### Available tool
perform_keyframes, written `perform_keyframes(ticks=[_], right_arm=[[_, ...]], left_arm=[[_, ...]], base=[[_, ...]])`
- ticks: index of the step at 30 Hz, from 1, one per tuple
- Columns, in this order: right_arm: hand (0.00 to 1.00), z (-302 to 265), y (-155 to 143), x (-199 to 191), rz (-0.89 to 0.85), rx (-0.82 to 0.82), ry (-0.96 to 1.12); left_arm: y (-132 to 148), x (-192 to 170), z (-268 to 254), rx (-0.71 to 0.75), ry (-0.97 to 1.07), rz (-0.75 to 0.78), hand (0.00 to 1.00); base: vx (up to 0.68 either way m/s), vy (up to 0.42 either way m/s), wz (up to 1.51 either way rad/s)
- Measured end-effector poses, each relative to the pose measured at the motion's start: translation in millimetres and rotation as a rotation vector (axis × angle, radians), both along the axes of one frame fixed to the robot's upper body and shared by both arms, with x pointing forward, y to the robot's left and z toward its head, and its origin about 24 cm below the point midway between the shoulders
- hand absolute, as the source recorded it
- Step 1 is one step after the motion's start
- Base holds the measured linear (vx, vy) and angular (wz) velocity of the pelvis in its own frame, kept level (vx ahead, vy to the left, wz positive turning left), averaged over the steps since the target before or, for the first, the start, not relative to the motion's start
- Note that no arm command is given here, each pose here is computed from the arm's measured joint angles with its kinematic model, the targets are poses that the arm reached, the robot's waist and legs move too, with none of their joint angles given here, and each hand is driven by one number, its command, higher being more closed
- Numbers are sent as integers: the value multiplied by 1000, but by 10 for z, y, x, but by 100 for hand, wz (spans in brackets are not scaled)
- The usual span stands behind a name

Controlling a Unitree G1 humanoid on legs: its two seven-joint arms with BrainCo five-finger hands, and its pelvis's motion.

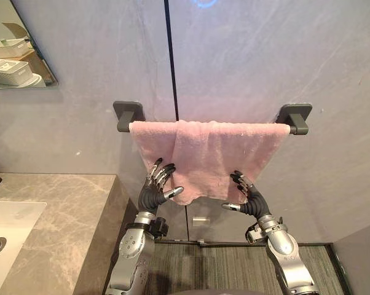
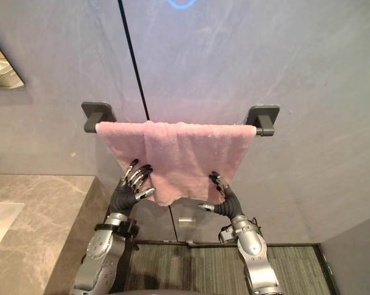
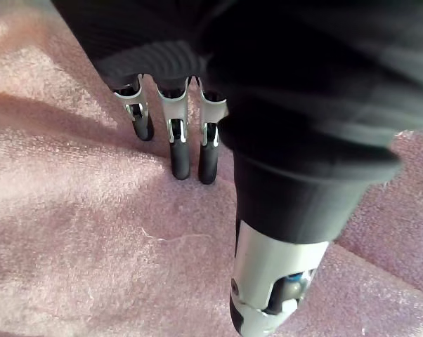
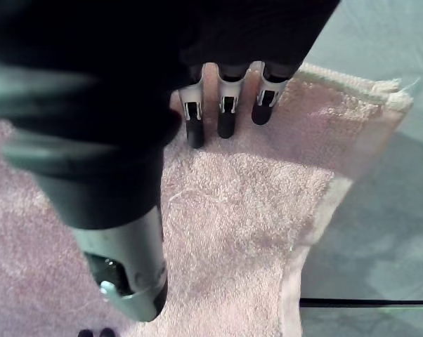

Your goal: Organize washtable

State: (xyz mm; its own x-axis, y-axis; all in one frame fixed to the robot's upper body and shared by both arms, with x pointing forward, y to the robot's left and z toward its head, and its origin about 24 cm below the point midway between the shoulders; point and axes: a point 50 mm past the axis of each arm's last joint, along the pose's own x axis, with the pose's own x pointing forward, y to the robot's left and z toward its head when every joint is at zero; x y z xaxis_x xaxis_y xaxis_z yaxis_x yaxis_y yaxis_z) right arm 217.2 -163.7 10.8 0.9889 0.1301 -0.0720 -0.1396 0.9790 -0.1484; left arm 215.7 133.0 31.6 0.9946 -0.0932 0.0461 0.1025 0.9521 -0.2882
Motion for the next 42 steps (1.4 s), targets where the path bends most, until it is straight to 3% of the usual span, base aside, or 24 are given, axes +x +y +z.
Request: perform_keyframes(ticks=[19,26,42], right_arm=[[0,6,-299,4,-250,104,-22],[0,62,-426,-65,-357,154,-58],[0,-72,-498,-353,-428,166,5]], left_arm=[[263,71,-6,-23,10,173,0],[300,10,-6,-30,8,186,0],[297,-177,144,-31,-66,131,0]], base=[[-11,-6,0],[0,0,0],[0,0,0]])
